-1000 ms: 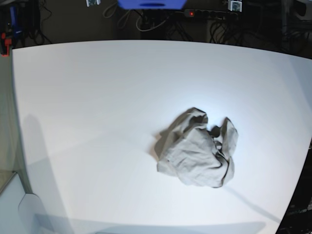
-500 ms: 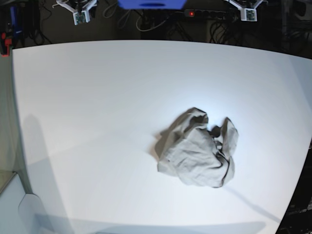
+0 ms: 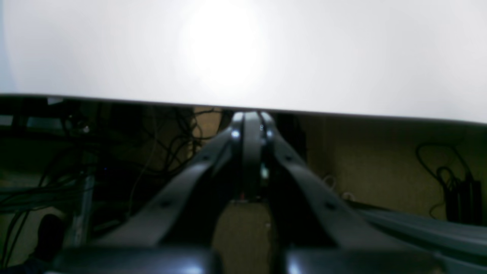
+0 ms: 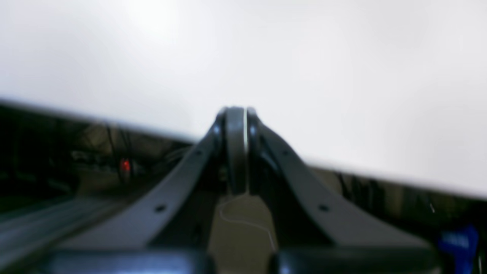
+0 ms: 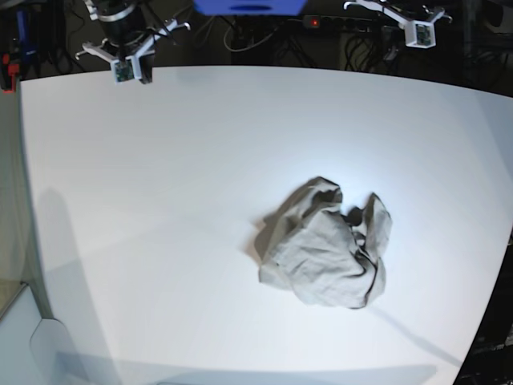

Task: Layout the t-shirt on the table in an organized manner, then fold the t-shirt properly
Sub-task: 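Move the right gripper down toward the crumpled beige t-shirt, then grasp an edge of the beige t-shirt with the right gripper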

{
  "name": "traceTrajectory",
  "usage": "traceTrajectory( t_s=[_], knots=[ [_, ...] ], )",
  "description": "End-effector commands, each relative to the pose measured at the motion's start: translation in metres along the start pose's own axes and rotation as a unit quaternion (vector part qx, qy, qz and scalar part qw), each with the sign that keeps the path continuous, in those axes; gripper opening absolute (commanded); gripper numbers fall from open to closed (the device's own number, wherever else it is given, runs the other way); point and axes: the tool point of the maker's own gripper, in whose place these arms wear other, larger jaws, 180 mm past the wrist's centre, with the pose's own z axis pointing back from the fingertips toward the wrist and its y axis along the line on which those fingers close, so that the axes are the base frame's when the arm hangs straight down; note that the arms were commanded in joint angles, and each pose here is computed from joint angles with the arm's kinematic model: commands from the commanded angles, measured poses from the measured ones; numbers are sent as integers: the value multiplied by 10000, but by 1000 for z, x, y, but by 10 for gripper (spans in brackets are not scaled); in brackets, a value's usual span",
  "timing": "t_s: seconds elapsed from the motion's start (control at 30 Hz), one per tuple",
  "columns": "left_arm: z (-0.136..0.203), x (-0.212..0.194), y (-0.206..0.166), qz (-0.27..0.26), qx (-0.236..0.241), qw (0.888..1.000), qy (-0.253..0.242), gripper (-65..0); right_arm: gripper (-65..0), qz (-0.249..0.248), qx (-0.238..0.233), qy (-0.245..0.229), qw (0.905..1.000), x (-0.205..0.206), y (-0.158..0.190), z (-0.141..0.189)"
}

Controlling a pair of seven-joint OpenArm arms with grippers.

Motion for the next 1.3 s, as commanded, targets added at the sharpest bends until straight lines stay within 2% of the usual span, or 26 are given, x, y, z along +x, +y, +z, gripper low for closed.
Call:
traceTrajectory(
  t_s=[0.0,0.13,0.27,0.43,0.5,0.57,0.67,0.9,1.0,1.13,1.2,1.27],
  knots=[
    [4,6,0,-12,13,10000,-96,-650,-650,53,238,-222,9995,13,11,1],
    [-2,13,0,7,17,9997,-228,-650,-650,68,532,-544,9971,36,29,-9],
    [-2,20,-2,7,-3,9995,-317,-650,-650,11,589,-876,9944,62,36,-18],
    [-6,44,-6,-24,-80,9979,-644,-645,-650,34,910,-1359,9865,99,60,-26],
    [-9,49,-6,-27,-86,9973,-728,-608,-650,80,1026,-1575,9821,115,68,-28],
    [-13,55,-7,-29,-90,9965,-827,-537,-650,129,1144,-1716,9784,129,76,-30],
    [-15,63,4,-56,65,9955,-946,-462,-650,197,1262,-1718,9768,147,87,-38],
    [-20,92,34,-186,500,9890,-1377,-457,-649,358,1343,-1718,9753,215,102,-55],
    [-17,96,42,-234,608,9876,-1430,-456,-649,737,1400,-1699,9727,241,104,-59],
    [-17,96,43,-237,618,9877,-1417,-456,-649,1398,1463,-1749,9636,267,106,-64],
    [-17,95,43,-236,618,9878,-1409,-455,-646,1558,1476,-1799,9600,276,107,-69],
    [-18,96,42,-232,611,9878,-1415,-455,-610,1623,1491,-1707,9604,281,109,-81]
  ],
)
